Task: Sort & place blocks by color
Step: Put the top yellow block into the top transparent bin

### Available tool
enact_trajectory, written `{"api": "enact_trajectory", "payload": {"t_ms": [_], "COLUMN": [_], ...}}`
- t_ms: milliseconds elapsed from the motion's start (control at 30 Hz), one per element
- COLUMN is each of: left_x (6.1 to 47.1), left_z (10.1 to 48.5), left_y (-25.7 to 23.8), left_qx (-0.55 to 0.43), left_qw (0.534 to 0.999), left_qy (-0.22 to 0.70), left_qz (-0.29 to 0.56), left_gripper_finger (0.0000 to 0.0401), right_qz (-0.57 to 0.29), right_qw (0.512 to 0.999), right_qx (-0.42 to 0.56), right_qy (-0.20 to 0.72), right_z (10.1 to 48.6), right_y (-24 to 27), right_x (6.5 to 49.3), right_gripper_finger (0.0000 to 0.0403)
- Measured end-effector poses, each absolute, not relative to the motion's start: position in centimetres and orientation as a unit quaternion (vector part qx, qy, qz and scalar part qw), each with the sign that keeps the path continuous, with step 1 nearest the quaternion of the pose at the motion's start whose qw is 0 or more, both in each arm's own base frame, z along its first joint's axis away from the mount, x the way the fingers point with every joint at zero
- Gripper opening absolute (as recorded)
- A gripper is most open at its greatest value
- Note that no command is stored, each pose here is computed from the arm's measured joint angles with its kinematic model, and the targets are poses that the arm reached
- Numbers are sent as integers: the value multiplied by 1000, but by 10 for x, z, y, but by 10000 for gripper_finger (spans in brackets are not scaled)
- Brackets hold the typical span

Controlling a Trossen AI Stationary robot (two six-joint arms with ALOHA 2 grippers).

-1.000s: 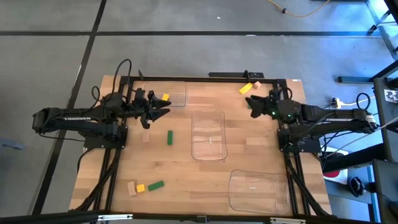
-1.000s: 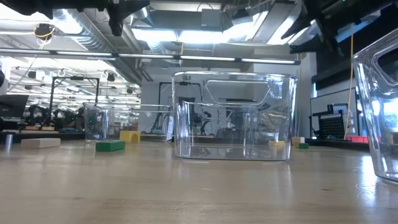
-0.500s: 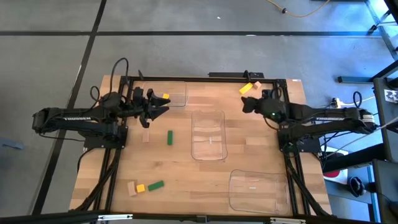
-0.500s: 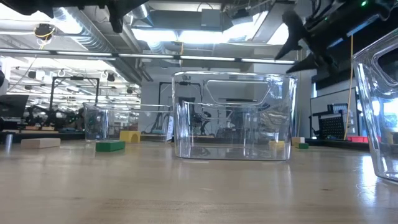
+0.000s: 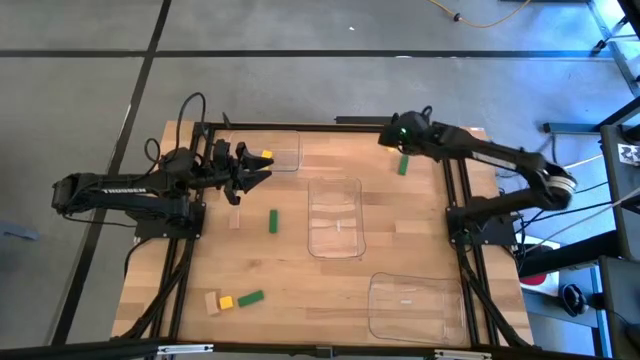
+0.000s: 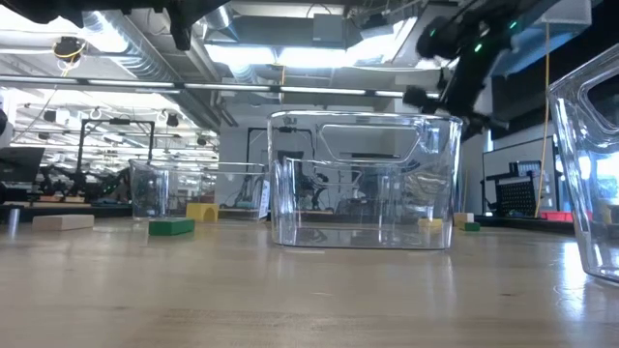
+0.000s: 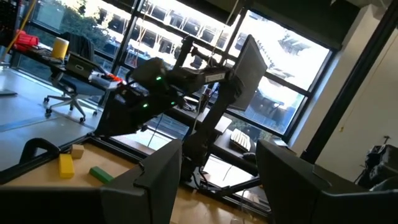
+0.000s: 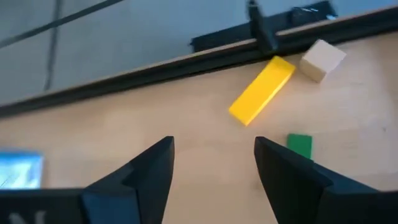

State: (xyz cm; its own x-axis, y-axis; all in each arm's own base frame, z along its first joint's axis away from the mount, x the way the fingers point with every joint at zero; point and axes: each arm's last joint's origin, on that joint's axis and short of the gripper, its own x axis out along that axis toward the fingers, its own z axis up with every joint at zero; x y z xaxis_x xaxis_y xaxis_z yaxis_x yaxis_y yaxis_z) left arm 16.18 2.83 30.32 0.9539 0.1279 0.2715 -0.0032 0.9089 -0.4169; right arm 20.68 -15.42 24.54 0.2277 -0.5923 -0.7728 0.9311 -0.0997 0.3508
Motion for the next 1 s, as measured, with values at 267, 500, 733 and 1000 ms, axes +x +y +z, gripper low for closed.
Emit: {"api": "enact_trajectory", "payload": {"t_ms": [267, 500, 733, 1000], "left_x": [162, 162, 162, 162], "left_z": [303, 303, 303, 303], "left_y": [29, 29, 29, 29], "left_qx": [-211, -212, -212, -213], "left_qw": [965, 965, 965, 964], "left_qy": [-149, -149, -150, -151], "left_qz": [38, 40, 40, 47], "left_gripper_finger": [199, 199, 199, 199], "right_qz": [-657, -689, -719, -723], "right_qw": [527, 479, 446, 465], "right_qx": [512, 527, 527, 498], "right_qy": [169, 137, 82, 113], "right_z": [195, 170, 153, 144], "right_y": [-182, -183, -175, -176], "right_x": [219, 231, 245, 247], "right_gripper_finger": [225, 225, 225, 188]}}
